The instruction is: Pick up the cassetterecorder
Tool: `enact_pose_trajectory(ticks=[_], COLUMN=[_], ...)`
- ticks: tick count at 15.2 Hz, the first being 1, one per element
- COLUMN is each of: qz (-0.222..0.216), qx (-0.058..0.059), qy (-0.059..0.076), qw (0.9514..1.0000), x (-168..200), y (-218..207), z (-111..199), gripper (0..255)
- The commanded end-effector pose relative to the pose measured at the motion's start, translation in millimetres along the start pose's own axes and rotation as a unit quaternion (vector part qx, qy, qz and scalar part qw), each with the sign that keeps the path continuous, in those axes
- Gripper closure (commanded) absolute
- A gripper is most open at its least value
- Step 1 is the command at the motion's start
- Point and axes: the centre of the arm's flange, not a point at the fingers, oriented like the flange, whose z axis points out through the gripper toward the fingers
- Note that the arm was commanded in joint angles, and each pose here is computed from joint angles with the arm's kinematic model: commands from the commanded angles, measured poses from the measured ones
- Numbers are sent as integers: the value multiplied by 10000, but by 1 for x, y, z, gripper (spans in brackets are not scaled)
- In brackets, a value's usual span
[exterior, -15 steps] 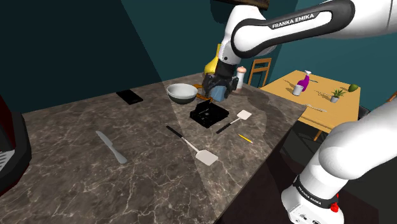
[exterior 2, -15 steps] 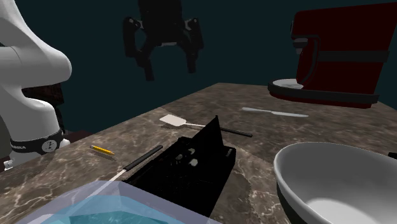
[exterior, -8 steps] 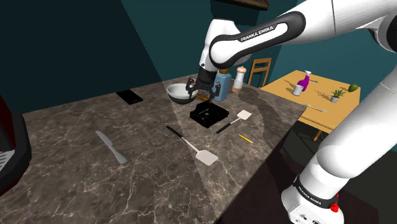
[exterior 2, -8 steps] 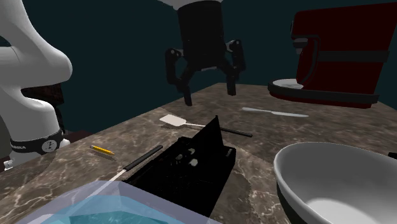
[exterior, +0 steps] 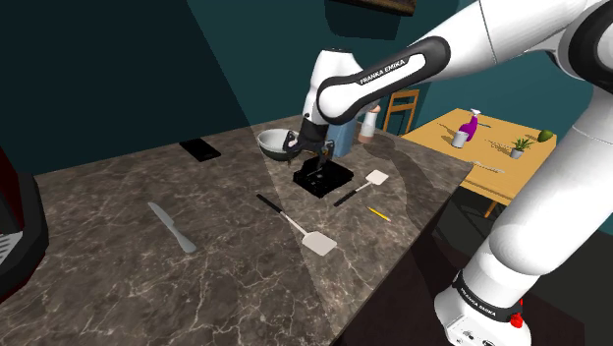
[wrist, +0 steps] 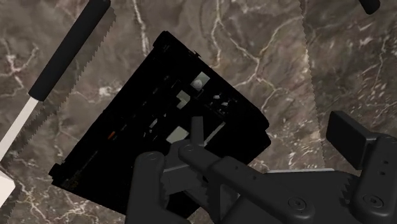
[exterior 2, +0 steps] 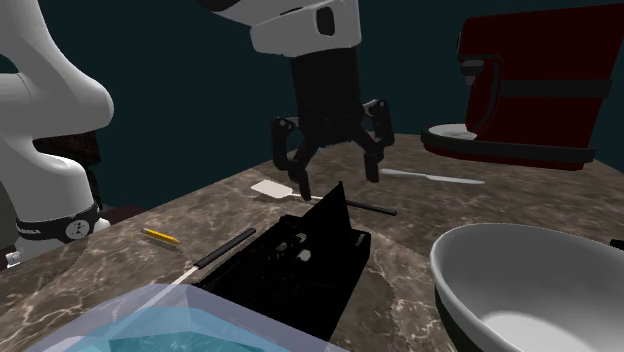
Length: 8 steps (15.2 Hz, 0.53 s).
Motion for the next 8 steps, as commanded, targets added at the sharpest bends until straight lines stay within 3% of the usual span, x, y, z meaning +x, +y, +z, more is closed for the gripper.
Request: enact_pose_trajectory(ticks=[1, 2, 8], qz=[1, 1, 1], qx=[3, 3, 3], qy=[2, 2, 2], qw=[10000, 10000, 10000], x=[-1, -1, 0], y=[1, 0, 0], z=[4, 4, 4], gripper=[0, 255, 255])
